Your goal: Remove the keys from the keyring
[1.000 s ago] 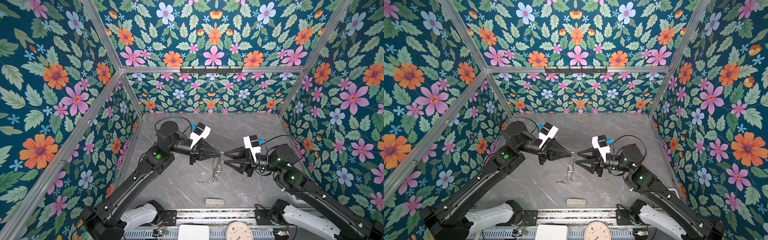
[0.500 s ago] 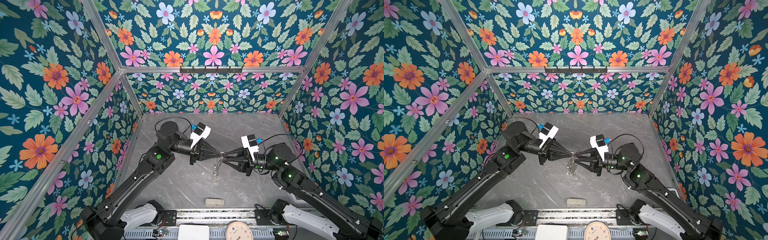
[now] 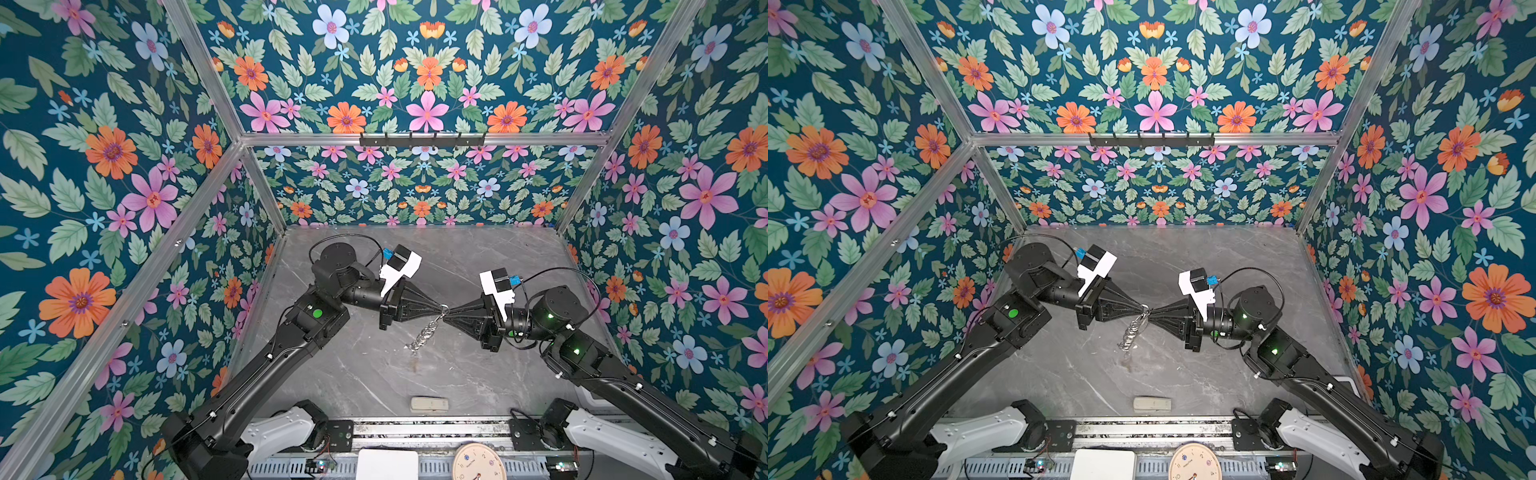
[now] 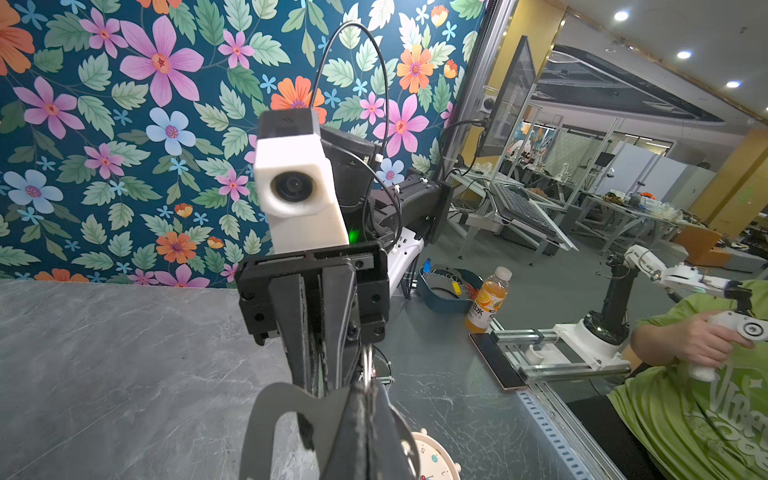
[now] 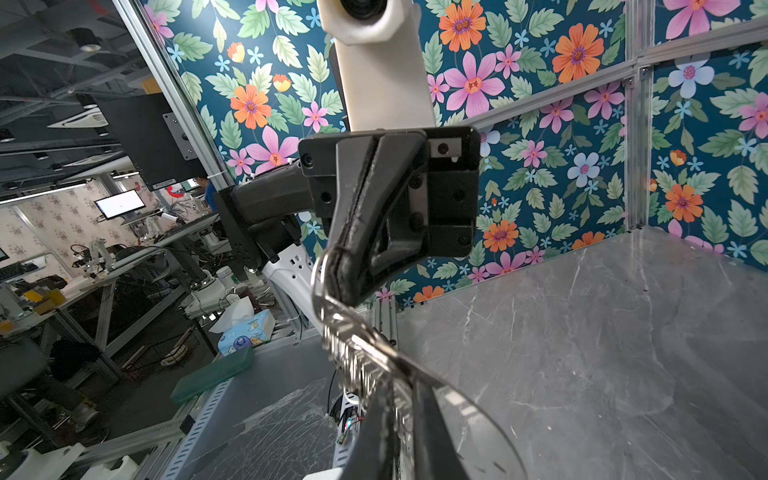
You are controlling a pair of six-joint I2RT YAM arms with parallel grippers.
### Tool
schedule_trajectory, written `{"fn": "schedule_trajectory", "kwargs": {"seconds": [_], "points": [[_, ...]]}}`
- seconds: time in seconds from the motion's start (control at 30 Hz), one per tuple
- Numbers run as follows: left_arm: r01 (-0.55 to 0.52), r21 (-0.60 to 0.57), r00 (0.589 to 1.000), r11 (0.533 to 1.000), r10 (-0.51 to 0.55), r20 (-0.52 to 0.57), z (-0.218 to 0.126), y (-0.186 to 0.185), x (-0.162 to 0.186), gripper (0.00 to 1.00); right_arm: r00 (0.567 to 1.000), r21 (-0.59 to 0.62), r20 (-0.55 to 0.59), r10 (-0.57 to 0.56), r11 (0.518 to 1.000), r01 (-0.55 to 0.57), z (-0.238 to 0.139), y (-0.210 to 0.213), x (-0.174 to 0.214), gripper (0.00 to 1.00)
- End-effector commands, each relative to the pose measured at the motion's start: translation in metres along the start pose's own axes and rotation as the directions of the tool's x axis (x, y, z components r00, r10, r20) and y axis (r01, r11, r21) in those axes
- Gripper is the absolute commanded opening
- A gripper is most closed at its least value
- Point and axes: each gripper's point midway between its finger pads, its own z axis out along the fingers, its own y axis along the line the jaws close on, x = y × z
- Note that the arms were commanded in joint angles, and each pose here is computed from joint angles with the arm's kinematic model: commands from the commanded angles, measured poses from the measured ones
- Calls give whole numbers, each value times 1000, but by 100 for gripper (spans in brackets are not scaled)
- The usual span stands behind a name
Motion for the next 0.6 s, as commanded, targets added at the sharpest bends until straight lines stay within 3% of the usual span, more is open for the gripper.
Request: {"fn": "schedule_trajectory", "kwargs": {"seconds": [0.0, 0.13, 0.33, 0.57], "points": [[-21, -56, 1000, 998, 21, 11, -1, 9, -3, 0, 998, -39, 43, -46, 998, 48, -2, 12, -13, 5], [-13, -86, 1000, 996, 13, 3, -3, 14, 0, 0, 998, -36, 43, -44, 998, 45, -4, 13, -12, 0], [-15, -60, 1000, 998, 15, 6, -2, 9, 1, 0, 998, -33, 39, -45, 998, 46, -4, 11, -10, 26], [-21, -50, 1000, 999, 22, 11, -3, 5, -4, 0, 999, -11, 27, -46, 999, 46, -4, 7, -6, 38]]}}
